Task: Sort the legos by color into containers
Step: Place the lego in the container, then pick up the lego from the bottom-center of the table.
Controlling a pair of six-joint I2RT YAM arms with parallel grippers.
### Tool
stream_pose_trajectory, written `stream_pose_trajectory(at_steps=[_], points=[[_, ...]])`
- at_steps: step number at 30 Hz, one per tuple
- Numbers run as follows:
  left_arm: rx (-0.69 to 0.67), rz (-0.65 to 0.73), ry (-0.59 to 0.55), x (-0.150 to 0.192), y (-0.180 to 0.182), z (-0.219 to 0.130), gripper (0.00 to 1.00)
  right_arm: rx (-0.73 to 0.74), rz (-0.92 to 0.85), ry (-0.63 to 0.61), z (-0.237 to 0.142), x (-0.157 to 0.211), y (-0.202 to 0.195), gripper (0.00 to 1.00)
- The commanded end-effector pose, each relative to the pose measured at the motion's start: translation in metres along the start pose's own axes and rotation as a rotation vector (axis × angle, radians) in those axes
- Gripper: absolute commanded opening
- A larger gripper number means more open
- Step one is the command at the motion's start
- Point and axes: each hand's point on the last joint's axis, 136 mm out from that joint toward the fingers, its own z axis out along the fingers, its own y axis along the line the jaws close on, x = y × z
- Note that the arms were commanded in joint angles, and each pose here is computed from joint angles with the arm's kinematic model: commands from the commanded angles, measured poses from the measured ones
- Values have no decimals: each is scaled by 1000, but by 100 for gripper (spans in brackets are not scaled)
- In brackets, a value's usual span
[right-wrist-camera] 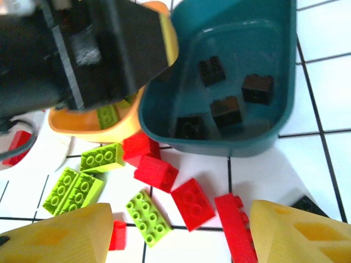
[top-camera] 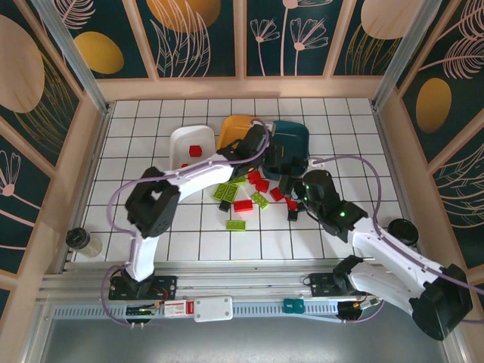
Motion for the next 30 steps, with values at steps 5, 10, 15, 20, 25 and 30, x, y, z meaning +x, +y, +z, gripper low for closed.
stream_pose_trajectory(at_steps=[5,10,15,20,25,30], points=[[13,6,70,1,-9,39,34,61,29,86,-2,32,-24,68],[37,-7,65,-7,-16,43,51,69,36,132,1,46,-28,68],[101,-16,2,-34,-36,8,77,95,74,190,4,66,-36,68],[183,-52,-65,-37,-40,-50,96,142,82,274,8,98,-47,68],[217,-100,-129,-18,-23,-111,99,129,63,332,10,125,-43,68],[171,-139,-181,14,13,-158,99,143,36,346,19,133,-41,69]])
